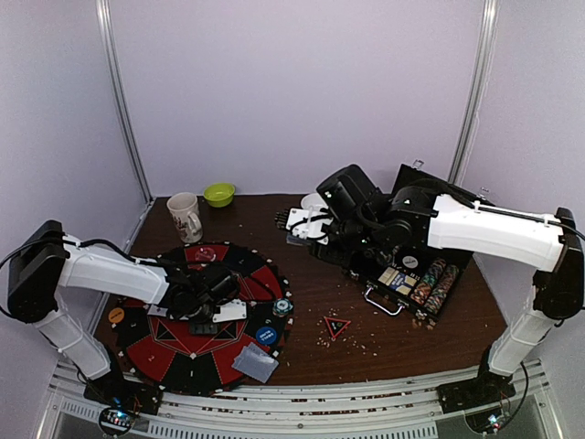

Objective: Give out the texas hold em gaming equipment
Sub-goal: Flop the poker card into the community card area.

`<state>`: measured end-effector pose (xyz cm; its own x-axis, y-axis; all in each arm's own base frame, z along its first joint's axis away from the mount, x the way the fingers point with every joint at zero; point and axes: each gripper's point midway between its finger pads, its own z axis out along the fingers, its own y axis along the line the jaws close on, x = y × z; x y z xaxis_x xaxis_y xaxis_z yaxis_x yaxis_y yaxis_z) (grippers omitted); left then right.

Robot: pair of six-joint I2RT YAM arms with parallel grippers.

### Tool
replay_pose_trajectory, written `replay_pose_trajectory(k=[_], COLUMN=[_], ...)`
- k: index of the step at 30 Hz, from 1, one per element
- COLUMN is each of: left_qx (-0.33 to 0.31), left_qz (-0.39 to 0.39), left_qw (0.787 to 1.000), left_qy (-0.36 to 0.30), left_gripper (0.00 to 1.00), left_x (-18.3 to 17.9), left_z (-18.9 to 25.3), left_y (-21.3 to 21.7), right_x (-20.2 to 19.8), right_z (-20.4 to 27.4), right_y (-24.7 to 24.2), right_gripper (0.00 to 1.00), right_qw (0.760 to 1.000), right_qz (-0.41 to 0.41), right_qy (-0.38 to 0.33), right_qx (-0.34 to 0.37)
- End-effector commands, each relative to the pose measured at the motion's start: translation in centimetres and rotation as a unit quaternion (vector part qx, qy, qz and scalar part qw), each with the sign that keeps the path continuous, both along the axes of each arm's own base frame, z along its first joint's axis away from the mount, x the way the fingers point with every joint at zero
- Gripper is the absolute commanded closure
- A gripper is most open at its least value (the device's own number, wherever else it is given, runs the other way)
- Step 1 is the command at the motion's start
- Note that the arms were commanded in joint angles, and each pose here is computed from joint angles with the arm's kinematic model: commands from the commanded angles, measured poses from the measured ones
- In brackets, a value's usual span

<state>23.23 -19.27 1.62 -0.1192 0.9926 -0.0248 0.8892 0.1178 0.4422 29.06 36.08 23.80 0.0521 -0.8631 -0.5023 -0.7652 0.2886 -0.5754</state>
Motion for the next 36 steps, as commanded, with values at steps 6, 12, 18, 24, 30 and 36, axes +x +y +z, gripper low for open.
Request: replay_pose_trajectory(k=[6, 12, 18, 24, 30, 36], left_qx=[0.009, 0.011, 0.021, 0.026, 0.011, -0.015], left_qz=[0.023, 0.031, 0.038, 0.045, 0.042, 0.037], left_qw=[0.999, 0.999, 0.999, 0.998, 0.999, 0.998], left_qy=[0.021, 0.029, 0.030, 0.030, 0.032, 0.052], left_gripper=[1.00, 1.00, 1.00, 1.00, 1.00, 1.00], left_x=[-0.5, -0.6, -0.5, -0.5, -0.5, -0.7], left_z=[-0.9, -0.9, -1.0, -0.6, -0.6, -0.4], left_y=[1.5, 1.6, 2.1, 2.5, 2.0, 0.6], right_x=[0.1, 0.1, 0.1, 0.1, 0.1, 0.1], right_z=[1.4, 1.4, 1.6, 1.5, 1.6, 1.6], right_y=[-0.7, -0.7, -0.8, -0.8, -0.8, -0.9], right_gripper=[0.56, 0.56, 0.56, 0.56, 0.55, 0.56], right_qw=[1.000, 1.000, 1.000, 1.000, 1.000, 1.000], right_qz=[-0.007, -0.007, -0.007, -0.007, -0.007, -0.008], right_qy=[-0.012, -0.011, -0.013, -0.013, -0.013, -0.015], right_qx=[0.009, 0.010, 0.011, 0.009, 0.010, 0.009])
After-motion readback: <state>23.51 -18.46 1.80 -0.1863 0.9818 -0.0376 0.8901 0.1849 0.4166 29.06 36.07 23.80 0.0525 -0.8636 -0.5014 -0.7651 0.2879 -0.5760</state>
